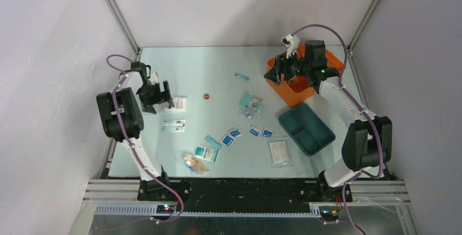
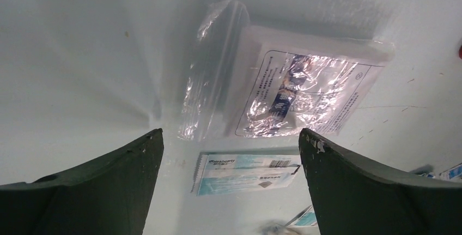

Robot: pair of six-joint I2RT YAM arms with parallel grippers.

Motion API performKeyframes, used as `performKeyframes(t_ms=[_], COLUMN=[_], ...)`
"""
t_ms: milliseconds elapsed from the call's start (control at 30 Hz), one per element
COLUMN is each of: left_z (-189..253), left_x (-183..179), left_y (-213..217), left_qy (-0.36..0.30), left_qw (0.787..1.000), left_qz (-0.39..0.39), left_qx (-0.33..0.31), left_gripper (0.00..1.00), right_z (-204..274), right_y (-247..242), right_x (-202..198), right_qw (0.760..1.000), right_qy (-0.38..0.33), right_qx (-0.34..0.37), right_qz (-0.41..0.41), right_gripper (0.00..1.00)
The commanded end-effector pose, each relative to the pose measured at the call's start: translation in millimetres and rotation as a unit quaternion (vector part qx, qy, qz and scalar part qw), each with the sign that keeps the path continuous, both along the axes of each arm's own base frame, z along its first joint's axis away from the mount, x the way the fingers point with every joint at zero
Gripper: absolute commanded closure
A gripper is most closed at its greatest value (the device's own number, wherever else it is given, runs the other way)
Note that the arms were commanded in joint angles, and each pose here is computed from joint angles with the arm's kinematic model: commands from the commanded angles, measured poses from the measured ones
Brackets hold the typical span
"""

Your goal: Organize the medicine kit

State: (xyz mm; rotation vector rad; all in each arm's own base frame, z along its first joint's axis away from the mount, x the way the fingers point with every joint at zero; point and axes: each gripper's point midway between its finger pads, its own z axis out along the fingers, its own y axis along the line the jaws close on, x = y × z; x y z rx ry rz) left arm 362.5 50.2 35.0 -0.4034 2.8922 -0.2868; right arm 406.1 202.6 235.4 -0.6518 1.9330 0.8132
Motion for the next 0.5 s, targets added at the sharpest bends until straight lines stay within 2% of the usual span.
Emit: performKeyframes(t_ms=[0, 133, 267, 367, 400, 467], left_z=[-2.1, -3.1, -7.1, -7.7, -6.6, -6.0], left_x=[8.5, 13.5, 14.0, 13.1, 13.6, 13.2], left_y=[-6.9, -25.9, -31.2, -31.6, -33.3, -33.2], left_qy=[-0.009, -0.013, -0.011, -0.014, -0.017, -0.019], left_qw=[0.999, 0.996, 0.993, 0.992, 0.991, 0.991], left_qz=[-0.009, -0.016, -0.02, -0.028, -0.032, -0.035], left_qx=[-0.033, -0.092, -0.117, -0.124, -0.13, -0.129], left_gripper=[0.01, 0.05, 0.19, 0.46, 0.62, 0.74], right_z=[5.6, 4.6, 2.8, 1.9, 1.4, 0.4], right_y=[5.3, 8.2, 8.2, 7.0, 6.8, 6.3], right_x=[0.7, 0.2, -0.3, -0.6, -0.2, 0.2], right_qw=[1.0, 1.0, 1.0, 1.0, 1.0, 1.0], right_qy=[-0.015, -0.013, -0.012, -0.011, -0.011, -0.011], right_qx=[0.0, 0.0, -0.003, -0.006, -0.007, -0.009], right_qz=[0.009, 0.012, 0.011, 0.01, 0.009, 0.007], right_gripper=[0.32, 0.32, 0.32, 0.32, 0.32, 0.32])
